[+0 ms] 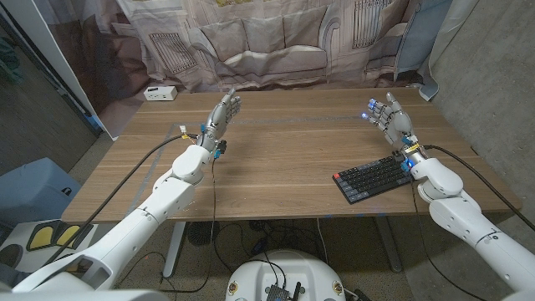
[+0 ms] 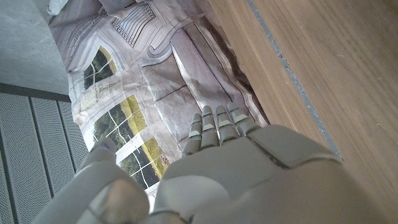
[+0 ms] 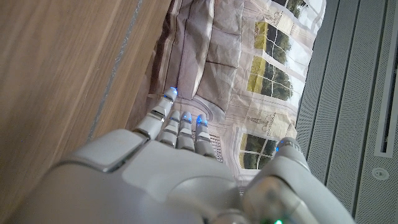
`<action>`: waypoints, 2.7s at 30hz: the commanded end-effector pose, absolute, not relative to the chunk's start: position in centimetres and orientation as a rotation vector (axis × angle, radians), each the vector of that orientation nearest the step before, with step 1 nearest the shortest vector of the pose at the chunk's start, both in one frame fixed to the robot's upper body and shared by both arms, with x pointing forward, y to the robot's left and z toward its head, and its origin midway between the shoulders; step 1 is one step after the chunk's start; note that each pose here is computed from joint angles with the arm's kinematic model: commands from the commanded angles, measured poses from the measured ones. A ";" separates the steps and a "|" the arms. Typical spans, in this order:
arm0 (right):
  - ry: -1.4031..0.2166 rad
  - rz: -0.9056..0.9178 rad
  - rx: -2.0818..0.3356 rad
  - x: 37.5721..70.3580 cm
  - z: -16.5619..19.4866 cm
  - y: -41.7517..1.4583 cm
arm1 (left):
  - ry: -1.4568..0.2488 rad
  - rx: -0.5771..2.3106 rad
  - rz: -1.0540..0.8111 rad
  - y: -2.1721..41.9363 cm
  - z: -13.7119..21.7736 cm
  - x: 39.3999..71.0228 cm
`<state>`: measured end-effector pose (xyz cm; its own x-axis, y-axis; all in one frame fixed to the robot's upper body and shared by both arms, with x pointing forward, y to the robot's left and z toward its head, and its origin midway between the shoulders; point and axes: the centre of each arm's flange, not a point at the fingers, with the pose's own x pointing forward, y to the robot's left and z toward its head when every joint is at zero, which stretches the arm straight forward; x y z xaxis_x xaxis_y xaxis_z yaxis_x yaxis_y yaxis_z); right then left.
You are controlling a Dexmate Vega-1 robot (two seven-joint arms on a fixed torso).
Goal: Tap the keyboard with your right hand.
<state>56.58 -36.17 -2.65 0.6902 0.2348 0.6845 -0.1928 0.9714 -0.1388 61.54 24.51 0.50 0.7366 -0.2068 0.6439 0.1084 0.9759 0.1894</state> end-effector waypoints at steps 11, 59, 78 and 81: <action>-0.754 0.196 -0.088 54.2 -4.6 -37.0 | -0.723 0.133 -0.141 24.7 -0.4 62.1; -0.739 0.128 -0.066 47.8 -9.2 -38.5 | -0.692 0.153 -0.152 24.1 -0.7 61.5; -0.724 0.079 -0.059 45.2 -11.7 -39.1 | -0.686 0.156 -0.160 23.8 -1.0 61.5; -0.722 0.069 -0.058 44.7 -12.1 -39.3 | -0.686 0.156 -0.161 23.8 -1.0 61.4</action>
